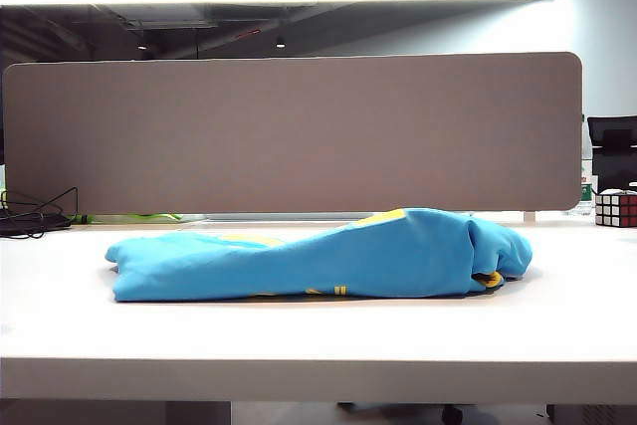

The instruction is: Fold the bottom side of the soccer jersey horizontally towards the center, about one-third of the way, then fold the sleeve back towards the center, creating a straight line along the edge of the the soccer jersey, and finally fold the bottom of the soccer jersey up towards the top, creating a neat rectangle.

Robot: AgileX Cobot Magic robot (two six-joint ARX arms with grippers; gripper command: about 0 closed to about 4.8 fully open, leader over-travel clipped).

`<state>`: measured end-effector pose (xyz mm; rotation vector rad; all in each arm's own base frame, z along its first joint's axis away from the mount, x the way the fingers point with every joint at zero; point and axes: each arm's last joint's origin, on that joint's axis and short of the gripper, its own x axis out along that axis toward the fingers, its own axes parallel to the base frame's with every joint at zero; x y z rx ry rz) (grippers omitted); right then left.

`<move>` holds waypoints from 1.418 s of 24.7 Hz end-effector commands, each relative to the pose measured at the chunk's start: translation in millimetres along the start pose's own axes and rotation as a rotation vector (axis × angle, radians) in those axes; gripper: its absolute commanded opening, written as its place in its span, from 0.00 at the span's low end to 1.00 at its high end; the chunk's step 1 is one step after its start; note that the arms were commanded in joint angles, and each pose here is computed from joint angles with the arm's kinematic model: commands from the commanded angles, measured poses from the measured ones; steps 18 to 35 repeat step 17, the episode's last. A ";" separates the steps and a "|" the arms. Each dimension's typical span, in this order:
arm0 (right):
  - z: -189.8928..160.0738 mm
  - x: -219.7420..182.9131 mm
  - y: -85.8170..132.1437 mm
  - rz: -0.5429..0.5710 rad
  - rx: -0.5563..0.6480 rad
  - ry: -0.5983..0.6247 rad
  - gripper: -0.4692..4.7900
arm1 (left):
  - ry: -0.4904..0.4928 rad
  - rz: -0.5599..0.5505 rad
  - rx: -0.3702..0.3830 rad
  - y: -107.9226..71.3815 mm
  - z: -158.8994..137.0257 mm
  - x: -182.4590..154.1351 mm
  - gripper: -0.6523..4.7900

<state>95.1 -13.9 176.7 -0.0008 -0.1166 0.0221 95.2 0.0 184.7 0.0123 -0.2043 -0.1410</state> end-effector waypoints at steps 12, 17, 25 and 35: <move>-3.4 0.3 2.4 0.032 0.010 0.023 0.09 | -0.009 0.001 0.009 0.0 1.4 0.1 0.11; -3.6 0.3 2.4 0.032 0.010 0.023 0.09 | -0.009 0.001 0.009 0.0 1.4 0.1 0.11; -3.6 0.3 2.4 0.032 0.010 0.023 0.09 | -0.009 0.001 0.009 0.0 1.4 0.1 0.11; -3.6 0.3 2.4 0.032 0.010 0.023 0.09 | -0.009 0.001 0.009 0.0 1.4 0.1 0.11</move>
